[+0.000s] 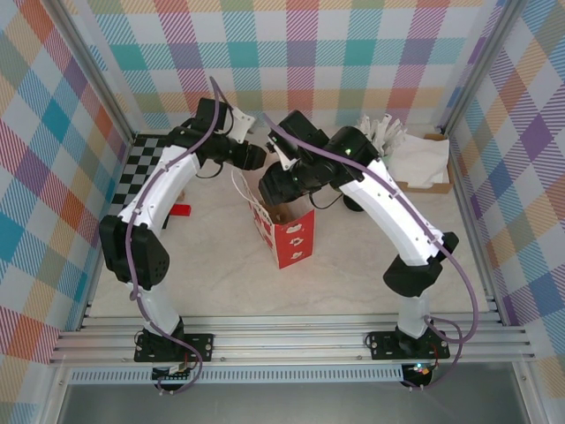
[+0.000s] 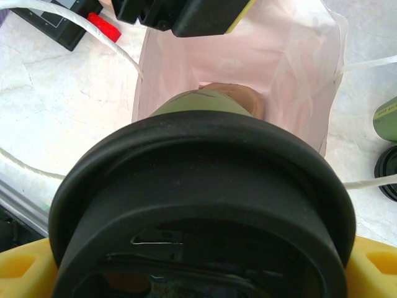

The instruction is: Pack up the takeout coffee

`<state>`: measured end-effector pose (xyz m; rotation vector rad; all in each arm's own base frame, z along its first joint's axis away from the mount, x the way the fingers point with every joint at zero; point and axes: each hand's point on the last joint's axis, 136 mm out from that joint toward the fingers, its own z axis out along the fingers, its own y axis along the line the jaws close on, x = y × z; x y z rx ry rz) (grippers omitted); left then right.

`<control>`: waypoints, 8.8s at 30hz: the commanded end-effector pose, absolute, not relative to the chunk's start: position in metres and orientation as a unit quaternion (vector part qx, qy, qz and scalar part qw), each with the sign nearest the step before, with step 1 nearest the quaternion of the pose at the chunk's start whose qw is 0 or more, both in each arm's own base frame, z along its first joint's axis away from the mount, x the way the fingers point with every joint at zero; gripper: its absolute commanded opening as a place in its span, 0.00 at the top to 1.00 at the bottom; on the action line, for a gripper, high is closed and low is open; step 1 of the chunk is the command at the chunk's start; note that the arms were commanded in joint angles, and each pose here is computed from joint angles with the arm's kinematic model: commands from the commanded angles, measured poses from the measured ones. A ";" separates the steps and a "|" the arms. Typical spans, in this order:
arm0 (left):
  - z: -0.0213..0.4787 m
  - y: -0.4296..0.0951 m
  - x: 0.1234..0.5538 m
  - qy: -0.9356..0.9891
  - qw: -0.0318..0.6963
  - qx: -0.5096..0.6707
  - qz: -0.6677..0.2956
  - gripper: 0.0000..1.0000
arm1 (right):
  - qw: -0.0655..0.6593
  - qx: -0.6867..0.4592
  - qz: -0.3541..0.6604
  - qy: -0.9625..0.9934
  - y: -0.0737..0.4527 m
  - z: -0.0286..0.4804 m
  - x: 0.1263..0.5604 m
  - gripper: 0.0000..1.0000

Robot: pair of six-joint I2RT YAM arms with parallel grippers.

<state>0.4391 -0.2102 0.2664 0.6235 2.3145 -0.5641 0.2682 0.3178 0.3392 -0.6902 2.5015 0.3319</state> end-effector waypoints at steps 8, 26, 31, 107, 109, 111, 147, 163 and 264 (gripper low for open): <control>0.356 -0.136 0.389 0.899 0.401 -0.042 -0.172 0.12 | 0.247 -0.258 0.122 0.926 0.332 0.325 0.273 0.58; 0.334 -0.187 0.279 0.905 0.313 -0.032 -0.288 0.25 | 0.230 -0.255 0.111 0.933 0.341 0.309 0.279 0.58; 0.318 -0.169 0.291 0.914 0.327 -0.066 -0.232 0.48 | 0.222 -0.259 0.109 0.934 0.343 0.303 0.279 0.58; 0.285 -0.227 0.419 0.881 0.335 0.276 -0.189 1.00 | 0.114 -0.201 0.021 0.973 0.287 0.255 0.266 0.59; 0.285 -0.227 0.413 0.881 0.333 0.269 -0.201 1.00 | 0.112 -0.207 0.018 0.972 0.285 0.255 0.265 0.59; 0.284 -0.229 0.407 0.881 0.326 0.266 -0.214 1.00 | 0.105 -0.217 0.017 0.970 0.286 0.252 0.264 0.59; 0.276 -0.232 0.397 0.890 0.300 0.265 -0.219 1.00 | 0.028 -0.290 -0.024 0.956 0.254 0.222 0.252 0.60; 0.275 -0.241 0.399 0.892 0.282 0.257 -0.244 1.00 | 0.025 -0.279 -0.026 0.960 0.258 0.198 0.256 0.60; 0.265 -0.247 0.394 0.893 0.269 0.233 -0.274 1.00 | -0.025 -0.235 -0.007 0.972 0.252 0.152 0.250 0.60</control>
